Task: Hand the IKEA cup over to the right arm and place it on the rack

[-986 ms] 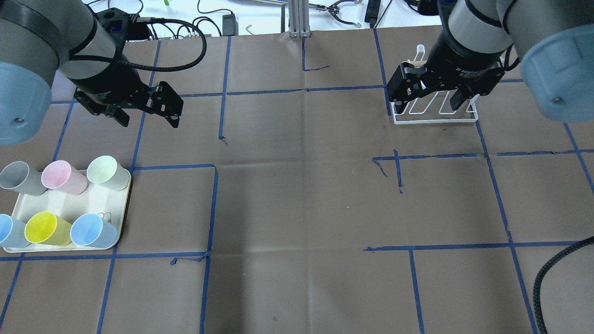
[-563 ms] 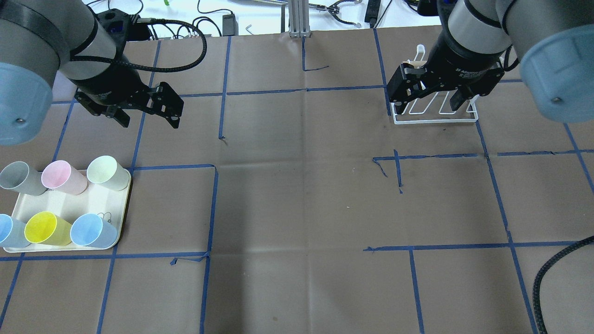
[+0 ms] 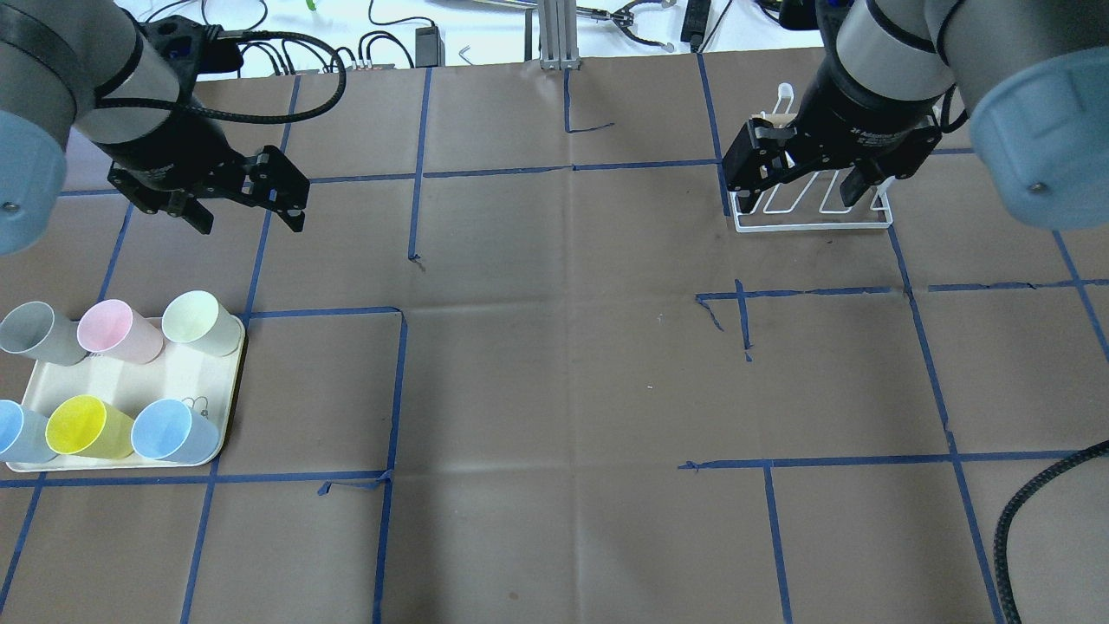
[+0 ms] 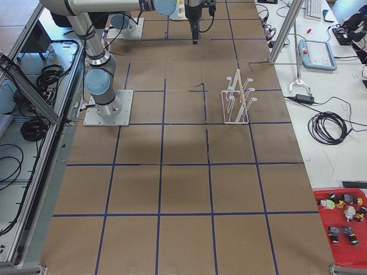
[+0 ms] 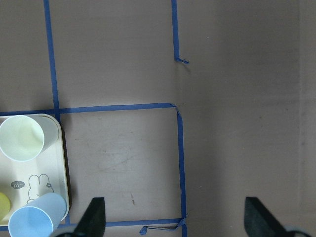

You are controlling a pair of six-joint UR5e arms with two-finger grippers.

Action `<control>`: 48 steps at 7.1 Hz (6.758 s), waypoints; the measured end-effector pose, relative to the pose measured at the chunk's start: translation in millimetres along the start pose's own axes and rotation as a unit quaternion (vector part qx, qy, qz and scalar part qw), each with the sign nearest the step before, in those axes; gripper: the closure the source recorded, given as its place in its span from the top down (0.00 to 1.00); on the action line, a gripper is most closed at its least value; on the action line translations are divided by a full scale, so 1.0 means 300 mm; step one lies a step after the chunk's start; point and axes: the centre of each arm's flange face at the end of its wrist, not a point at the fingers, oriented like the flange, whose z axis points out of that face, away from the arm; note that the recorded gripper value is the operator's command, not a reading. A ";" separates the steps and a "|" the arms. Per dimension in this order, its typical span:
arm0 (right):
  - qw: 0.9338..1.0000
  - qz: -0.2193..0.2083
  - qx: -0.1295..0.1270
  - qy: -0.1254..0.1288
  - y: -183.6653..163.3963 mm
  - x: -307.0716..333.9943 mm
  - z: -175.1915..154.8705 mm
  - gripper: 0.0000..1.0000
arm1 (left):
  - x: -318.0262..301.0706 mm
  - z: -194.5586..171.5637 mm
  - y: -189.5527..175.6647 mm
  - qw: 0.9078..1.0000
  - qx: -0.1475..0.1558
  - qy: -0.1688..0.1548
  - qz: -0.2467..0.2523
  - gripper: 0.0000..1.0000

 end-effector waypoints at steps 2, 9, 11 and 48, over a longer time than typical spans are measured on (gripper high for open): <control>1.000 -0.001 0.003 0.000 -0.003 0.000 -0.001 1.00 | -0.319 0.023 -0.006 1.000 -0.006 -0.002 -0.001 1.00; 1.000 0.003 -0.019 0.017 -0.026 0.018 0.055 1.00 | -0.545 0.427 -0.016 1.000 -0.015 -0.001 -0.012 1.00; 1.000 0.007 -0.009 0.012 -0.035 0.015 0.052 1.00 | -0.546 0.588 -0.014 1.000 -0.012 -0.002 -0.025 1.00; 0.685 0.524 0.199 -0.466 0.114 -0.278 0.365 1.00 | 0.307 0.337 0.012 0.738 0.453 0.342 0.366 0.00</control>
